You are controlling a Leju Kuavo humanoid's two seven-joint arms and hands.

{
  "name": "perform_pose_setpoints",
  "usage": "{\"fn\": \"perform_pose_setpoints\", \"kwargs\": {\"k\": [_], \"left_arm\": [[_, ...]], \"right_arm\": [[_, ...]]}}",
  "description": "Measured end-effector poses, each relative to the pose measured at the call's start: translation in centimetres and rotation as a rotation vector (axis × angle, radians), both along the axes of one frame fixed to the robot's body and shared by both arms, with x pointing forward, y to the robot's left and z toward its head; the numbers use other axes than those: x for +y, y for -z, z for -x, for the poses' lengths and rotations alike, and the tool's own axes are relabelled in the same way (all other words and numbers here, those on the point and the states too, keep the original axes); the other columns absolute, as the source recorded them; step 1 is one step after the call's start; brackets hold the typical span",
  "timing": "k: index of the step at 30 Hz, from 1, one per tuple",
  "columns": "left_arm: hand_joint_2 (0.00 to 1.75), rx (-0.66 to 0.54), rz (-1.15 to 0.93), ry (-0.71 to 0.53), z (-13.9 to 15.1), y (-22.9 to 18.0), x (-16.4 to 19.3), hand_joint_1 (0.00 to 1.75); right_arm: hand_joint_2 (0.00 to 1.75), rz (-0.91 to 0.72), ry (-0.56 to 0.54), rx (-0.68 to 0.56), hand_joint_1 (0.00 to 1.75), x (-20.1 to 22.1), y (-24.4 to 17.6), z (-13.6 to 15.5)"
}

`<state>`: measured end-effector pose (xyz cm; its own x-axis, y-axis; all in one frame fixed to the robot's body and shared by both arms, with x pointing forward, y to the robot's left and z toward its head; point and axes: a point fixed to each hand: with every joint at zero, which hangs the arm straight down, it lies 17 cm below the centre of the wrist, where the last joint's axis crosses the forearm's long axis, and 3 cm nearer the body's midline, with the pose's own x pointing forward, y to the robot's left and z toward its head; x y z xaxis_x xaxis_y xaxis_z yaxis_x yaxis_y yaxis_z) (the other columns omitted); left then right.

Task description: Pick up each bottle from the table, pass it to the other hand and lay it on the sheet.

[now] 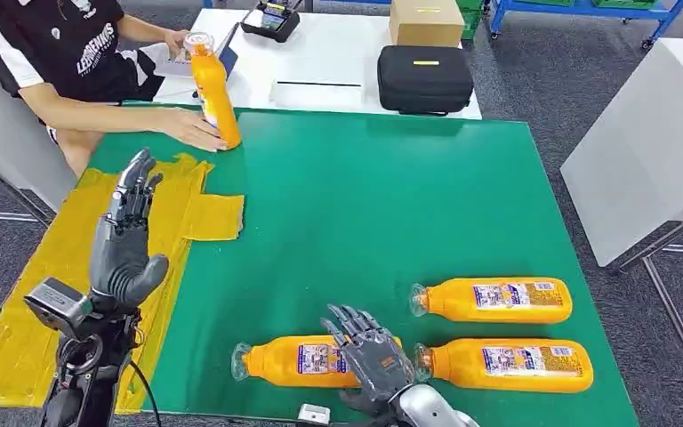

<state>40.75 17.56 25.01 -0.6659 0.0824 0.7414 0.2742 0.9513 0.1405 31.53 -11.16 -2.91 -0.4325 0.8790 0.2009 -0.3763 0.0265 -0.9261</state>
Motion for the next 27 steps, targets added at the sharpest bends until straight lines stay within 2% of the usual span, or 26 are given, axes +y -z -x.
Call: {"fn": "perform_pose_setpoints", "kwargs": {"k": [22,24,26,27], "left_arm": [[1.75,0.003,0.042,-0.019,0.5,-0.2,0.6,0.00],[1.75,0.003,0.046,-0.020,0.5,-0.2,0.6,0.00],[1.75,0.003,0.054,-0.020,0.5,-0.3,0.6,0.00],[1.75,0.004,0.057,-0.020,0.5,-0.3,0.6,0.00]], "right_arm": [[1.75,0.109,0.081,0.072,0.02,-2.2,3.2,0.8],[1.75,0.120,0.093,0.087,0.21,-2.5,3.5,0.8],[1.75,0.131,0.104,0.111,0.26,-2.7,4.1,1.0],[1.75,0.134,0.107,0.121,0.59,-2.8,4.4,1.1]]}}
